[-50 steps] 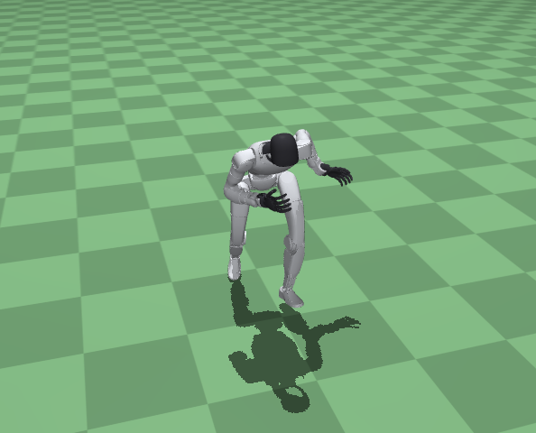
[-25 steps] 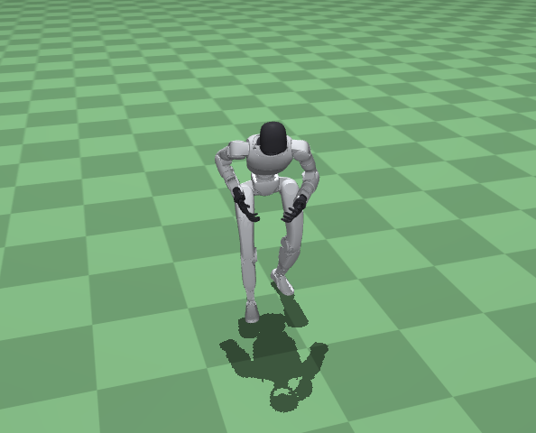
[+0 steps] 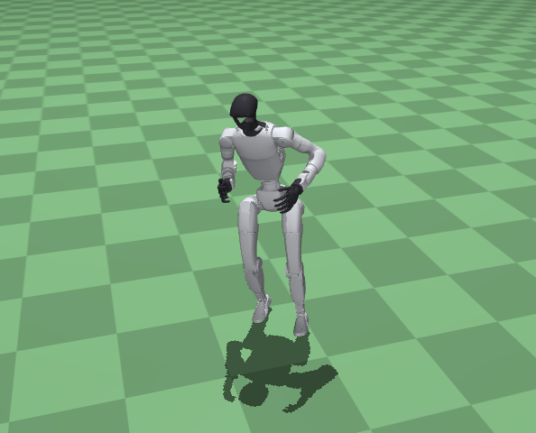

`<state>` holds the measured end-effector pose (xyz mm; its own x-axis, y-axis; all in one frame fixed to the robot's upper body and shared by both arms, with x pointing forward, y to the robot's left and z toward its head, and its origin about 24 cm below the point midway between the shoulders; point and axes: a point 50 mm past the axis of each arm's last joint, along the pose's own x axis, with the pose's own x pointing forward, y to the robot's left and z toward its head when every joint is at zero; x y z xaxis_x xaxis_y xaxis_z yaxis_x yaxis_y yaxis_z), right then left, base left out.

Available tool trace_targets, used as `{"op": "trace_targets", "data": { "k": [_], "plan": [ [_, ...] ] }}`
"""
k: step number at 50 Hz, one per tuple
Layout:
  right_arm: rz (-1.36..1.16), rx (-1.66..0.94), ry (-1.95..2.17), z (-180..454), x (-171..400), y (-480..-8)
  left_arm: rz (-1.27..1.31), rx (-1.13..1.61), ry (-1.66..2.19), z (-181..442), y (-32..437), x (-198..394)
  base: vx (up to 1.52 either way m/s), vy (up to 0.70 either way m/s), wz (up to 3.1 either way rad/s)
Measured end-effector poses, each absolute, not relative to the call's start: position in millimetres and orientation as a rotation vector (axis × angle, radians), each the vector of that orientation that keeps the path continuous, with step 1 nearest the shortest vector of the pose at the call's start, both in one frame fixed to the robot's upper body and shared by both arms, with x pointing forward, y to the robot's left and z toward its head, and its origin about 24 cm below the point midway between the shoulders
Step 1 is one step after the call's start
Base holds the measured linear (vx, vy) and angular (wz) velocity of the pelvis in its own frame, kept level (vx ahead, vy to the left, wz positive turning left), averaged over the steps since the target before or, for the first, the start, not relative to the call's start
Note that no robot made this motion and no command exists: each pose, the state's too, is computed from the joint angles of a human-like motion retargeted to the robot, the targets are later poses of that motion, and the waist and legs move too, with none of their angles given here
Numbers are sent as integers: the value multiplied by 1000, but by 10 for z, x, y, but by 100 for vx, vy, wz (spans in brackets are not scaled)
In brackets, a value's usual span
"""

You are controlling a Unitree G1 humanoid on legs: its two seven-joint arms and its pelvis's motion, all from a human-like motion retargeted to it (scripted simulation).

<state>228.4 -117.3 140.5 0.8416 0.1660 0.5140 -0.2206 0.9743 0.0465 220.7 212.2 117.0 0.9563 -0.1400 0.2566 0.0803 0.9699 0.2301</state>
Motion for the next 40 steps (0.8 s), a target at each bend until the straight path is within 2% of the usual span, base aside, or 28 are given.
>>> {"op": "trace_targets", "data": {
  "k": [3, 5, 8, 11, 13, 15, 20, 22, 25, 28, 32, 35, 40],
  "plan": [
    [392, 127, -455, 1270, 2322, -888, -193, 197, -46, 881, 2358, 1872, 61, 28, -444],
    [599, 129, -367, 1175, 2296, -729, -241, 83, 118, 673, 2456, 1660, 50, 42, -409],
    [655, 124, -423, 1268, 2202, -690, -196, -26, 206, 460, 2465, 1610, 37, 54, -330],
    [569, 229, -403, 1217, 2164, -694, -89, 187, 103, 484, 2331, 2055, 9, 46, -223],
    [496, 270, -332, 1074, 2162, -759, -61, 330, -61, 732, 2139, 2410, -6, 24, -201],
    [500, 254, -282, 983, 2143, -862, -77, 359, -238, 1063, 1917, 2636, 2, 4, -228],
    [526, 220, -236, 1055, 1942, -1388, -39, -30, -545, 1717, 1764, 2643, 22, -17, -219],
    [472, 194, -205, 1035, 1879, -1540, -69, -107, -611, 1848, 1740, 2555, 32, -35, -275],
    [427, 157, -218, 1061, 1912, -1684, -145, -193, -661, 1930, 1730, 2394, 35, -38, -318],
    [351, 98, -221, 1041, 2137, -1709, -155, -337, -570, 1763, 1801, 2288, 36, -33, -354],
    [338, 132, -314, 1192, 2519, -1400, 49, -382, -278, 1094, 1952, 2189, 39, -27, -344],
    [433, 193, -548, 1755, 2651, -976, 231, -393, -15, 532, 2083, 1961, 62, -19, -274],
    [738, 356, -944, 2647, 2266, -543, 234, -262, 60, 507, 2461, 1394, 91, -11, -187]
  ]
}}
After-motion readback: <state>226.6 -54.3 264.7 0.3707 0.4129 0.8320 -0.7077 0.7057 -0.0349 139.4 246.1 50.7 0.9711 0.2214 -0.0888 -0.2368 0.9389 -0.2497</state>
